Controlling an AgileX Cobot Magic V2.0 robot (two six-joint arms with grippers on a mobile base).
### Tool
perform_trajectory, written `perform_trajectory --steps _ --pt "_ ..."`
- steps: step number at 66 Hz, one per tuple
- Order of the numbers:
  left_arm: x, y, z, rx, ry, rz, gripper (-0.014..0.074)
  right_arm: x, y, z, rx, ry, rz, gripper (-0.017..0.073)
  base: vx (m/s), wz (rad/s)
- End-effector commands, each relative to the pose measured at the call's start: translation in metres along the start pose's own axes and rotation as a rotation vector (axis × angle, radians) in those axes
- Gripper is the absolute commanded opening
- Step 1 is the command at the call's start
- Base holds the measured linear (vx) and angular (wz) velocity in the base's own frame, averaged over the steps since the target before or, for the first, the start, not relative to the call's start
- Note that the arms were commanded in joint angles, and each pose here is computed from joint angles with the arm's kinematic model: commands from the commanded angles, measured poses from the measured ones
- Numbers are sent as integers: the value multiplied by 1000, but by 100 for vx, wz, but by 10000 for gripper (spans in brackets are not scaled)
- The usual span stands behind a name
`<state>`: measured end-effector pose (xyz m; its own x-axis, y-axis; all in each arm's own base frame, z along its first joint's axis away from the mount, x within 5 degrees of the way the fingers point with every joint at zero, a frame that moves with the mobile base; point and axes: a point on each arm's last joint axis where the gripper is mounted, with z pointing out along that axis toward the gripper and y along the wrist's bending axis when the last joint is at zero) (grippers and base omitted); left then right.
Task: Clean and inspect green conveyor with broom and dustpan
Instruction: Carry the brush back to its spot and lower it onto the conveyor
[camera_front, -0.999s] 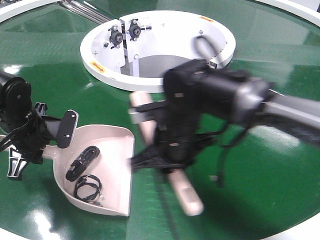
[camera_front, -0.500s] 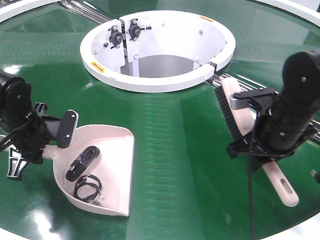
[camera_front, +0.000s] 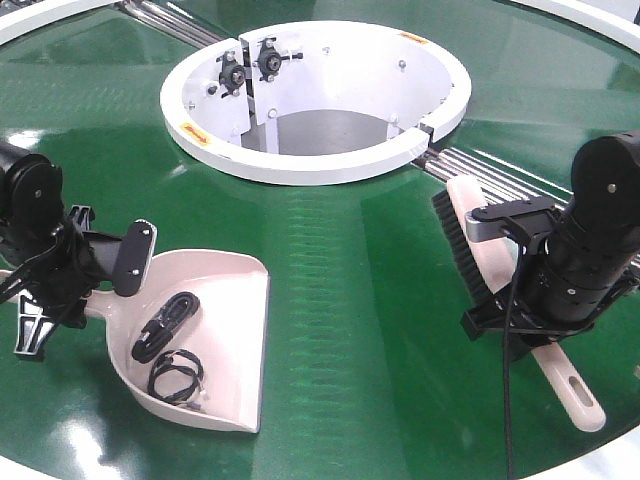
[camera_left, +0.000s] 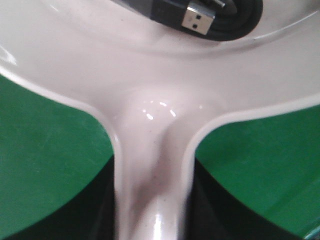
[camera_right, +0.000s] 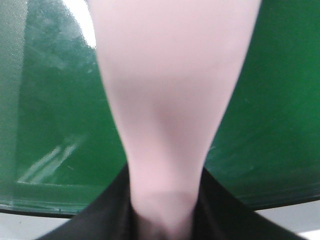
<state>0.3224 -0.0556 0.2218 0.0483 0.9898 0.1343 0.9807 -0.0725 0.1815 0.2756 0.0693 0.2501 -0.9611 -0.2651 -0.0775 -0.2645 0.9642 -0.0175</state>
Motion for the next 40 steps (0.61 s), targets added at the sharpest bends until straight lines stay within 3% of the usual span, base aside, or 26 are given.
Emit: perform_trajectory --steps 1,40 --pt "-1 2 -17 -51 -16 3 -6 0 -3 -19 7 -77 -11 -1 0 0" --pt "0 1 -17 -39 -13 3 -6 3 -3 -19 11 -49 -26 -1 0 0"
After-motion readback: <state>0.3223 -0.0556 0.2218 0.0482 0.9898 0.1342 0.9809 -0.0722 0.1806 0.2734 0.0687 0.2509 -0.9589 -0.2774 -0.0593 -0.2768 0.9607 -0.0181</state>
